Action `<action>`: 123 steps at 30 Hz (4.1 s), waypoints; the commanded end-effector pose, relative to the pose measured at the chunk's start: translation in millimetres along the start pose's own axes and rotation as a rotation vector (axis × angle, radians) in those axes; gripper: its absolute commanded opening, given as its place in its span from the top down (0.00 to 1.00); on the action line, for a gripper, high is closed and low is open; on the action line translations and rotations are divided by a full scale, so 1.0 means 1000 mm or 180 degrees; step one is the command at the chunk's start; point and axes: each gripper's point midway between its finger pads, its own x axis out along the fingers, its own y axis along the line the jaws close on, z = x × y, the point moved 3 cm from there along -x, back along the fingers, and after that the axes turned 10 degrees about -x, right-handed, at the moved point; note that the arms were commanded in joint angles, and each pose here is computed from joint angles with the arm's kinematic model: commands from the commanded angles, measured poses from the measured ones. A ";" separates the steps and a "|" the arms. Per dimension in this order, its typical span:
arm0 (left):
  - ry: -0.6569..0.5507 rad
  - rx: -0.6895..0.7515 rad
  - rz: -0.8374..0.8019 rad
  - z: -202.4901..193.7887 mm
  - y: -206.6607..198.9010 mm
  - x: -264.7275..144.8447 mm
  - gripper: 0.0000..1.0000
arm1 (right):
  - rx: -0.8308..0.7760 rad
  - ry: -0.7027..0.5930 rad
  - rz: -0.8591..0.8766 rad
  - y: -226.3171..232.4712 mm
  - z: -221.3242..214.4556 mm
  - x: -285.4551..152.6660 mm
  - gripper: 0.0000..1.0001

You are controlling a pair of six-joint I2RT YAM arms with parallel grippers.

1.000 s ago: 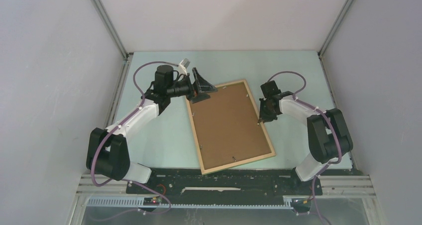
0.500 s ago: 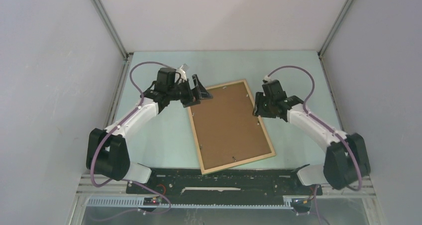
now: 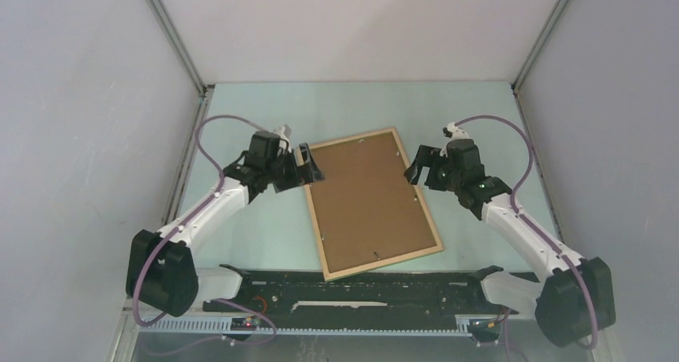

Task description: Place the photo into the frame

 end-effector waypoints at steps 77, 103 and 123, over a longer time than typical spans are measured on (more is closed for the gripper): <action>0.0577 -0.0164 0.0108 -0.016 -0.018 0.127 0.00 | 0.0177 0.1093 -0.0148 -0.023 -0.069 0.071 0.47; 0.0593 0.0155 0.0662 -0.077 0.022 0.032 0.04 | 0.0397 0.0973 -0.0638 -0.062 -0.073 0.062 0.26; 0.0644 0.0077 0.0330 -0.095 0.020 0.031 0.04 | 0.0393 0.1171 -0.0910 -0.064 -0.065 0.075 0.87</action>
